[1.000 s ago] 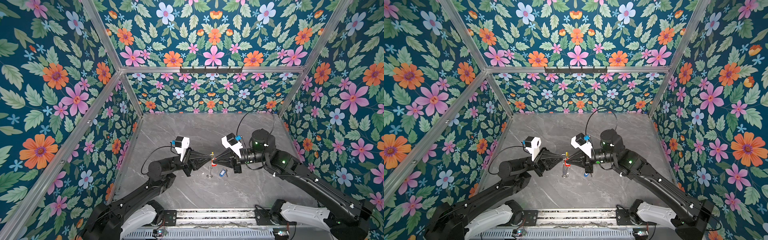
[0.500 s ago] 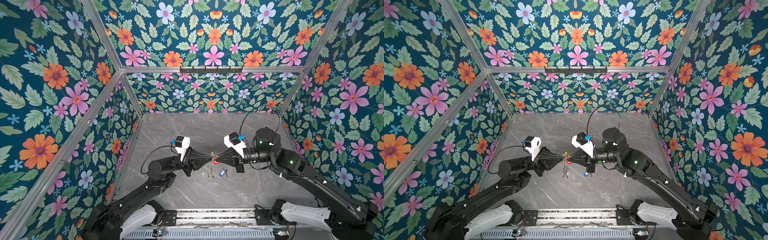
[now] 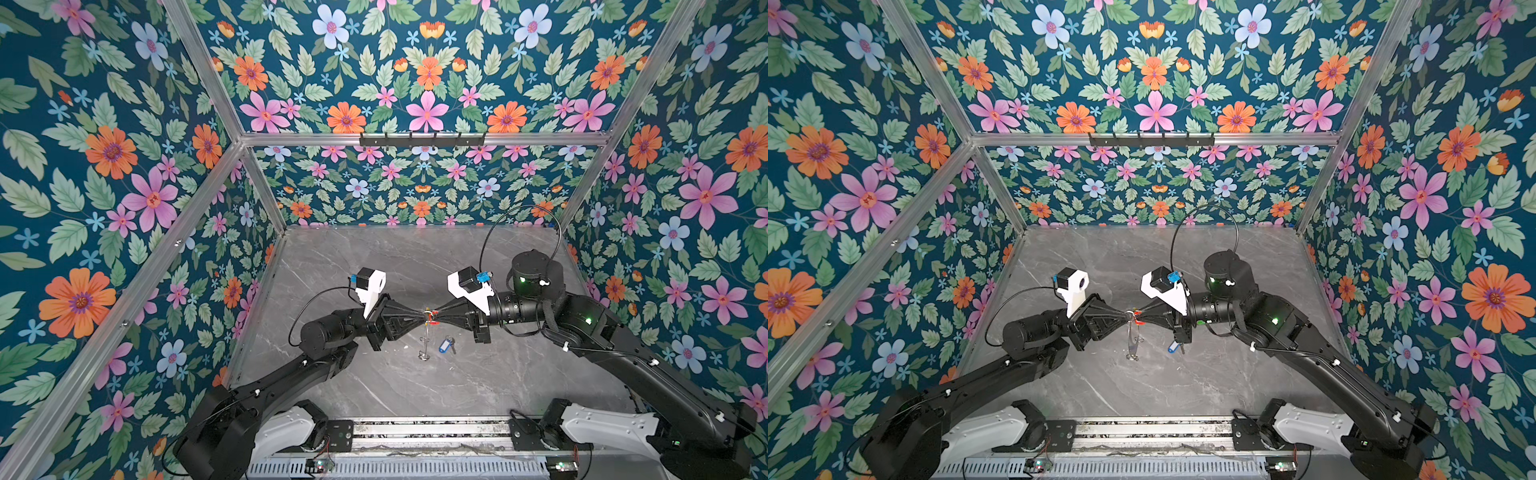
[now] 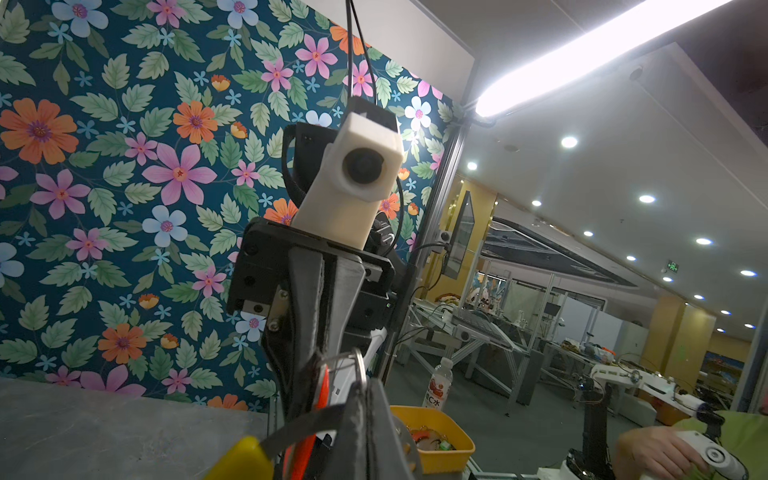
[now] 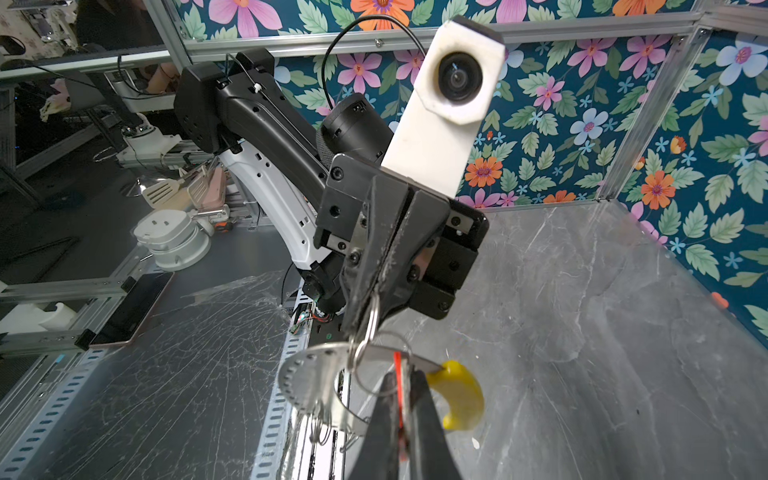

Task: Remove the keys from the keyring

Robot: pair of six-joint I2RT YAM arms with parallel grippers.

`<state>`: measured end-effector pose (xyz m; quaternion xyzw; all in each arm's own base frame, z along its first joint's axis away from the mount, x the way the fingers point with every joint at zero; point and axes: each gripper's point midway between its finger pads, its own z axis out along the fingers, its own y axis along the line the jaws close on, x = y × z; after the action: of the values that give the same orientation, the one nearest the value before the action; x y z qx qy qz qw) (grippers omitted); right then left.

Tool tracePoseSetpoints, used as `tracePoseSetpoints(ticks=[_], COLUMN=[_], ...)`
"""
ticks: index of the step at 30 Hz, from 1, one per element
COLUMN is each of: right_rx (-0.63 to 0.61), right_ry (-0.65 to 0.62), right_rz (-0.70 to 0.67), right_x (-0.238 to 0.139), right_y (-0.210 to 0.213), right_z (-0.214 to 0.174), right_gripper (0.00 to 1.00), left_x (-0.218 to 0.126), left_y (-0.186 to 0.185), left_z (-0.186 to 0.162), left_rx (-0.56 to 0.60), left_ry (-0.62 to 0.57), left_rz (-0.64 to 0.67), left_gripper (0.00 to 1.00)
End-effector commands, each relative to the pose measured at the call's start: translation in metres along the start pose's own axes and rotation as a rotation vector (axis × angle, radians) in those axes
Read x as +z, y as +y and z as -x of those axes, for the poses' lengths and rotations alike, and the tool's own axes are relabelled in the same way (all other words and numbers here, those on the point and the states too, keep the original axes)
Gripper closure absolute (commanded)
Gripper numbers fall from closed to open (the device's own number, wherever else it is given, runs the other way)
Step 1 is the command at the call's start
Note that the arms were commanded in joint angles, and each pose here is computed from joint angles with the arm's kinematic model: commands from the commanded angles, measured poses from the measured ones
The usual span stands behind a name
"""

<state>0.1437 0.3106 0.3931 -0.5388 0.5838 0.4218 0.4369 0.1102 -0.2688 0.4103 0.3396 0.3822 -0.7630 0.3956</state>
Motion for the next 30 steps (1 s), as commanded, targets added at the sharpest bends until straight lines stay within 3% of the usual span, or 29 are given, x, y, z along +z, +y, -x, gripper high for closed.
tracePoseSetpoints(ticks=[1,19,30], right_rx=[-0.023,0.023,0.157], right_ry=[-0.001,0.026,-0.014], right_rz=[-0.028,0.033,-0.009], right_x=[0.003,0.028,0.023], right_y=[-0.008,0.007,0.008], right_z=[0.001,-0.022,-0.033], right_gripper=[1.0,1.0,1.0], left_x=[0.0,-0.003,-0.01], left_y=[-0.024,-0.014,-0.001], left_z=[0.006,0.012,0.015], left_rx=[0.061,0.118,0.296], left_ry=[-0.003,-0.07,-0.08], left_rz=[-0.079,-0.02,0.136], left_gripper=[1.0,1.0,1.0])
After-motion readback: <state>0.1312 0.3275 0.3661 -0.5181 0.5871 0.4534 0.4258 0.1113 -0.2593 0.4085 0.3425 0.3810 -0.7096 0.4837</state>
